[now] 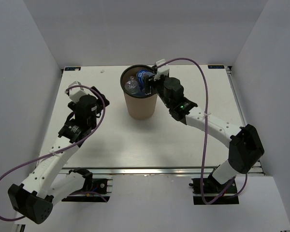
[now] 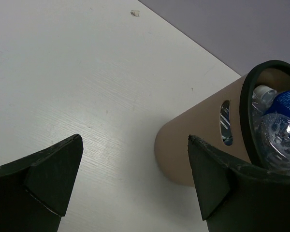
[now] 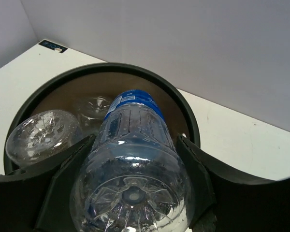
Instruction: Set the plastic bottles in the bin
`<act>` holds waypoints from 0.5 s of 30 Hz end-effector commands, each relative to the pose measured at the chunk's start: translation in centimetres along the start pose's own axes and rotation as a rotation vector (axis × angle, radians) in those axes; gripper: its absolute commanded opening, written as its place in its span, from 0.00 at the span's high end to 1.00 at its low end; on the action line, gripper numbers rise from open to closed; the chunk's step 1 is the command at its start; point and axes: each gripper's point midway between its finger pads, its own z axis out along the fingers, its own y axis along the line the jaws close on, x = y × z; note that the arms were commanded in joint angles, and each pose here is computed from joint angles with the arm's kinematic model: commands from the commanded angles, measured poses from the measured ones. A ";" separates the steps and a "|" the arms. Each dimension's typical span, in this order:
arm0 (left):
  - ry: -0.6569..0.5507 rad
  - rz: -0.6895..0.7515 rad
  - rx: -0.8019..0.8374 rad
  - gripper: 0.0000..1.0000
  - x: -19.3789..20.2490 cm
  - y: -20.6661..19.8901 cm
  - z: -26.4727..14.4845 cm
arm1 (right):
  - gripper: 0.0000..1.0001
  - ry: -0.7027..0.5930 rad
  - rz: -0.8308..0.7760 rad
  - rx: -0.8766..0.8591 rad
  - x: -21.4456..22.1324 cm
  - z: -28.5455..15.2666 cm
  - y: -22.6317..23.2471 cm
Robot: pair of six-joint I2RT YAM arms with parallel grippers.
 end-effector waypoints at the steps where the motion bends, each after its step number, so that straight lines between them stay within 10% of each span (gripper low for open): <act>1: 0.002 -0.008 0.024 0.02 -0.2 -0.3 -0.2 | 0.47 0.087 0.001 0.013 2.0 -0.6 -0.1; 10: 0.007 -0.019 0.034 0.02 -0.3 -0.2 -0.7 | 0.11 0.066 0.034 0.045 0.8 -1.5 -0.9; 15: 0.004 -0.021 0.042 0.02 -0.7 -0.3 -1.1 | 0.11 0.014 0.027 0.032 -2.4 -1.4 -0.9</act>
